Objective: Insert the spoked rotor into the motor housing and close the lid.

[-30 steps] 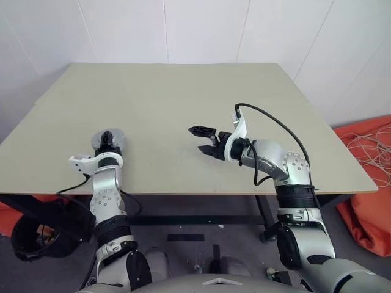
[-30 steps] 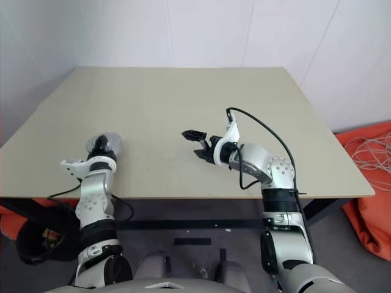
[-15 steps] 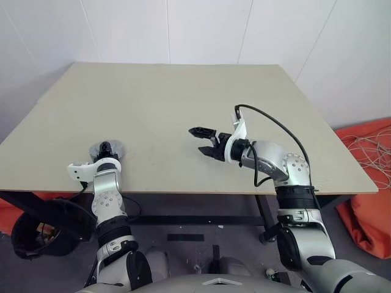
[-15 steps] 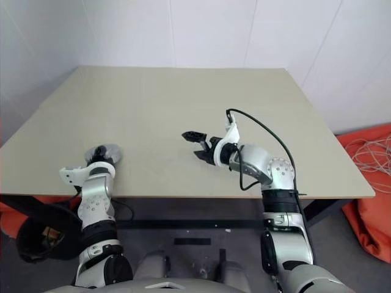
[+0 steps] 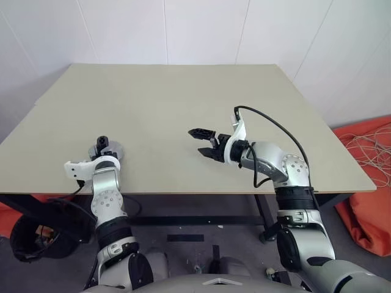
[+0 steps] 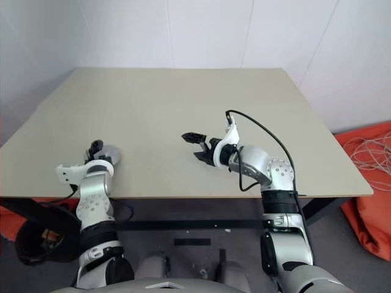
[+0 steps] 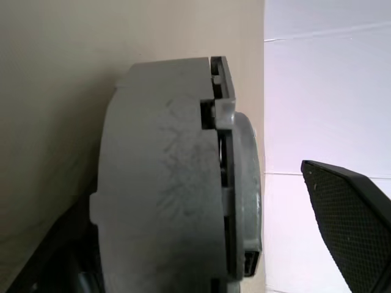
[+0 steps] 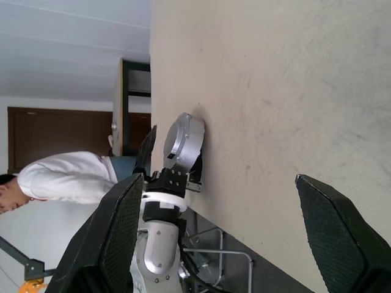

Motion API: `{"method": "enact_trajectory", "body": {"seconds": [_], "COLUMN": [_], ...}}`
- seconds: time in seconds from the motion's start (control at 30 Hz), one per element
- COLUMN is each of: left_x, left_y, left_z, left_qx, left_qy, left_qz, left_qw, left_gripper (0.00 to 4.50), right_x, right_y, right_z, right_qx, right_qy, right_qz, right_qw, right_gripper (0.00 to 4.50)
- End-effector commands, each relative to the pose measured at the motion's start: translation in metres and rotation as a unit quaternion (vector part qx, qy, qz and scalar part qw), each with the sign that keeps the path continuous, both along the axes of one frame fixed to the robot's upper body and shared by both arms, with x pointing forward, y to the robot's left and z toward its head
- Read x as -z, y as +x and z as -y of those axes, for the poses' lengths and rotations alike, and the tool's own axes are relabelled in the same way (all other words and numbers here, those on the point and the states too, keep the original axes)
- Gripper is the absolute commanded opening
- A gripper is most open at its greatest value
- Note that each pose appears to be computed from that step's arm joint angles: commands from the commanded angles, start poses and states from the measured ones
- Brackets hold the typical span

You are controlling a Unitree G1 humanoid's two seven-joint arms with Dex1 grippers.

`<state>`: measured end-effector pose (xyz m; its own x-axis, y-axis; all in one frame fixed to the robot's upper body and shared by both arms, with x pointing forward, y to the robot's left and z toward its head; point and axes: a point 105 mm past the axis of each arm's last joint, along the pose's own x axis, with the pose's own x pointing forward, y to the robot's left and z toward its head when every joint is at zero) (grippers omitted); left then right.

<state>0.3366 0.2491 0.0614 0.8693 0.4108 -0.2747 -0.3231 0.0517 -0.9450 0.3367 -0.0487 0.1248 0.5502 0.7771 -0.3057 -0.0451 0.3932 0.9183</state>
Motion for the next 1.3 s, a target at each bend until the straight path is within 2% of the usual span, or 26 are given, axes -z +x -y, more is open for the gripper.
{"method": "enact_trajectory", "body": {"seconds": [0.03,0.2,0.4,0.57,0.67,0.77,0.83,0.9,0.97,1.07,1.1,1.2,1.27,1.3], "left_x": [0.009,0.015,0.015,0.016,-0.015,-0.058,-0.082,-0.093,-0.093,-0.085,-0.083,-0.069,-0.060,-0.058], "left_y": [-0.020,-0.047,-0.066,-0.080,-0.070,-0.053,-0.044,-0.039,-0.035,-0.028,-0.027,-0.027,-0.029,-0.031], "left_z": [0.008,0.014,0.014,0.027,0.043,0.054,0.063,0.072,0.075,0.076,0.075,0.072,0.070,0.068], "left_qx": [-0.001,0.006,0.014,0.064,0.149,0.201,0.234,0.262,0.273,0.275,0.270,0.261,0.250,0.240], "left_qy": [-0.010,-0.021,-0.023,-0.022,0.020,0.109,0.175,0.246,0.324,0.451,0.480,0.554,0.596,0.605], "left_qz": [-0.037,-0.076,-0.108,-0.149,-0.086,0.024,0.084,0.110,0.109,0.089,0.083,0.064,0.053,0.052], "left_qw": [0.999,0.997,0.994,0.987,0.985,0.973,0.953,0.927,0.899,0.844,0.830,0.788,0.761,0.757], "left_gripper": [4.46,4.46,4.46,4.46,4.46,4.46,4.46,4.46,4.46,4.46,4.46,4.46,4.46,4.46], "right_x": [-0.014,-0.013,-0.012,-0.012,-0.012,-0.016,-0.020,-0.019,-0.016,-0.016,-0.017,-0.019,-0.018,-0.017], "right_y": [-0.002,-0.002,-0.003,-0.003,-0.003,-0.002,-0.001,-0.003,-0.004,-0.005,-0.004,0.007,0.013,0.015], "right_z": [-0.003,-0.004,-0.007,-0.007,-0.007,-0.008,-0.008,-0.007,-0.006,-0.002,-0.001,0.017,0.033,0.041], "right_qx": [-0.007,-0.009,-0.016,-0.019,-0.021,-0.025,-0.026,-0.039,-0.045,-0.041,-0.034,0.022,0.059,0.079], "right_qy": [0.011,0.012,0.013,0.013,0.014,0.009,-0.020,-0.086,-0.129,-0.180,-0.186,-0.233,-0.298,-0.334], "right_qz": [0.024,0.022,0.019,0.019,0.021,0.042,0.086,0.154,0.209,0.298,0.311,0.379,0.436,0.466], "right_qw": [1.000,1.000,1.000,1.000,0.999,0.999,0.996,0.983,0.968,0.936,0.931,0.895,0.847,0.815], "right_gripper": [4.50,4.50,4.50,4.50,4.50,4.50,4.50,4.50,4.50,4.50,4.50,4.50,4.50,4.50]}}
